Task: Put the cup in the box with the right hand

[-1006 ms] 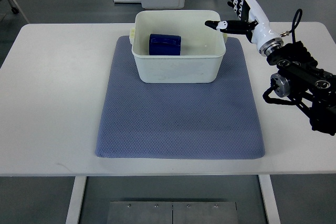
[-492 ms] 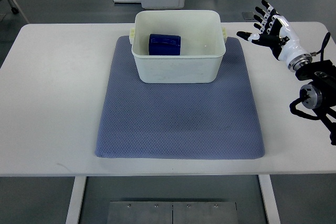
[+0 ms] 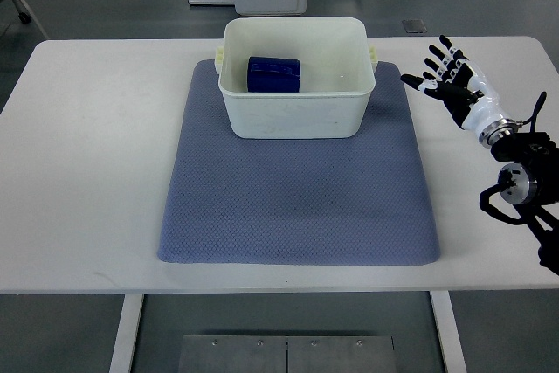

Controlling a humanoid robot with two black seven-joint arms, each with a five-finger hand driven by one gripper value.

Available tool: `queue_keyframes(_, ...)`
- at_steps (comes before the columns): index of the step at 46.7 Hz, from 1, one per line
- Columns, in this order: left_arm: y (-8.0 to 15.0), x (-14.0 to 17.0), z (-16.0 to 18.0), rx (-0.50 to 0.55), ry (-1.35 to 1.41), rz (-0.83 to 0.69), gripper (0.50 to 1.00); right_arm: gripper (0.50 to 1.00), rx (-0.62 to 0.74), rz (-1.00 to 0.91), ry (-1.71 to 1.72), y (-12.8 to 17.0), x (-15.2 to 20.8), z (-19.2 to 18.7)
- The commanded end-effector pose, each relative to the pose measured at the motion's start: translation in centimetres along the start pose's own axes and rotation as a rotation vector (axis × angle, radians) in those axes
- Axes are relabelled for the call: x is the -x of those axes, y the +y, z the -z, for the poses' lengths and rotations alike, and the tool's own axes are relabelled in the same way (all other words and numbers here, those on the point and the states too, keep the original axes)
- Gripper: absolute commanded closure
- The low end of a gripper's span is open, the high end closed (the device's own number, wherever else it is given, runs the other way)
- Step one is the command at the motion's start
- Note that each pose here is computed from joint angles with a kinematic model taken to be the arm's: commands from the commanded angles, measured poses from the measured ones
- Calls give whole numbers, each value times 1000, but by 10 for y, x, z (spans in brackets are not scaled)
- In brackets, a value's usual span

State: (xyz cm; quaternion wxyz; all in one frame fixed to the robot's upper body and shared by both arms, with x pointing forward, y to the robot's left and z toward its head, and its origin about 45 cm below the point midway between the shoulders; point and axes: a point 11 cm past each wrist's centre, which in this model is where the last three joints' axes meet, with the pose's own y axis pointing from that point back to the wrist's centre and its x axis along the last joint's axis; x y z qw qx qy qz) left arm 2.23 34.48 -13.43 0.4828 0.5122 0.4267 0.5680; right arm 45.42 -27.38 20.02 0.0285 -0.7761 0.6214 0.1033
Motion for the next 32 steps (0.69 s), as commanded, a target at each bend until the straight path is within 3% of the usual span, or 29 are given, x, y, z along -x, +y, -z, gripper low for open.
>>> queue_keyframes(1,0,0,0,0,0,0,500,502,12,2,-61,1,8,-6)
queue_keyframes(25,0,0,0,0,0,0,500,500,-4,-32,-132,9,14,-30)
queue_keyframes(32,0,0,0,0,0,0,500,500,-23,-32,-218,3,30,-33)
